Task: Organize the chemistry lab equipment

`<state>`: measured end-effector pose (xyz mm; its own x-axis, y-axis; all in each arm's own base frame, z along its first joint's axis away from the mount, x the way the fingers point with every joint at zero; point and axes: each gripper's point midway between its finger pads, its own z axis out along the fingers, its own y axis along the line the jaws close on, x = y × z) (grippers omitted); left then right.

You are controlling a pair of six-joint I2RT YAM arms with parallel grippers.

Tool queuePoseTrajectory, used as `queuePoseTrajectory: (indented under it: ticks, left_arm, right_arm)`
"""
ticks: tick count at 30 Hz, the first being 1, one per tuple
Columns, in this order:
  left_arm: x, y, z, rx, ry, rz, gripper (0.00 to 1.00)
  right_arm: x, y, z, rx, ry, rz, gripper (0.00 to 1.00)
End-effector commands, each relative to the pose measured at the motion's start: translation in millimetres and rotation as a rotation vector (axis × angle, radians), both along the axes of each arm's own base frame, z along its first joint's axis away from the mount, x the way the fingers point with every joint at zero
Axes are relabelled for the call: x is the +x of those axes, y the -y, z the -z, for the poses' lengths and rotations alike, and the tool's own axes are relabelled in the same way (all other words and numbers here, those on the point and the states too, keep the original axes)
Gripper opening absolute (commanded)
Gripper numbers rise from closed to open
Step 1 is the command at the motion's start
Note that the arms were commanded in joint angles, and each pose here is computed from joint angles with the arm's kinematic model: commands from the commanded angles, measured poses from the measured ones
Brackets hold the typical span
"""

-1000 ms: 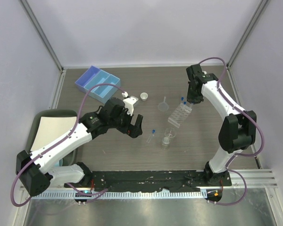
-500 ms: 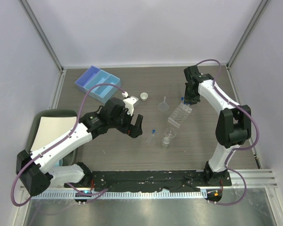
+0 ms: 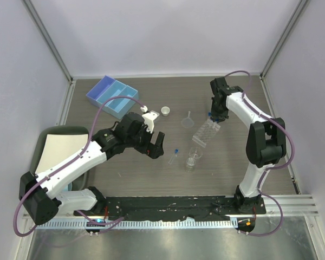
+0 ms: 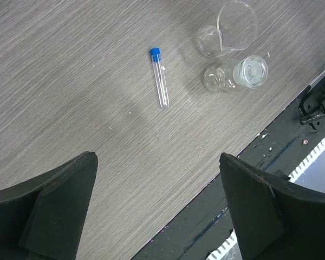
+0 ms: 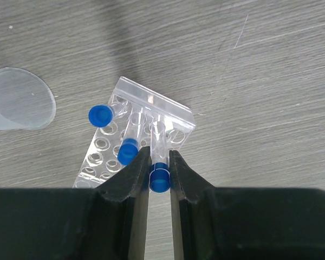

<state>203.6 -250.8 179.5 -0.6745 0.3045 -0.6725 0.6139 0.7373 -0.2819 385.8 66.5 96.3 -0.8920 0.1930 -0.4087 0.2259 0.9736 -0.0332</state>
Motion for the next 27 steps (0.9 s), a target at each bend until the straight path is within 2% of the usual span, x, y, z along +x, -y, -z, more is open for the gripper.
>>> queuePoseTrajectory:
  ticks: [1, 9, 10, 13, 14, 17, 20, 27]
  left_arm:
    - [4.1, 2.3, -9.0, -0.018, 0.024, -0.004, 1.00]
    - [4.7, 1.2, -7.6, -0.012, 0.024, -0.006, 1.00]
    - [4.2, 1.5, -8.0, -0.013, 0.025, -0.004, 1.00]
    - [4.3, 2.3, -6.9, -0.011, 0.021, -0.002, 1.00]
    - [3.5, 2.6, -6.7, -0.011, 0.019, 0.000, 1.00]
    - [2.9, 3.5, -5.1, -0.012, 0.011, 0.006, 1.00]
    - [0.2, 5.1, -2.1, -0.012, -0.006, 0.015, 1.00]
    - [-1.0, 9.8, 10.7, 0.031, -0.031, 0.020, 1.00]
  right_arm:
    - [-0.4, -2.3, 14.3, 0.023, -0.028, 0.007, 0.01]
    - [-1.2, -2.9, 24.3, 0.034, -0.046, 0.016, 0.03]
    - [-1.2, -2.3, 24.7, 0.034, -0.046, 0.017, 0.06]
    - [-1.4, -2.4, 23.3, 0.037, -0.041, 0.021, 0.28]
    - [-2.4, -1.3, 23.1, 0.035, -0.042, 0.024, 0.39]
    - [-2.9, 0.3, 16.5, 0.032, -0.025, 0.031, 0.52]
    - [-4.0, 4.3, 1.2, 0.021, 0.009, 0.045, 0.62]
    - [-17.8, 18.1, -53.4, -0.013, 0.125, 0.065, 0.65]
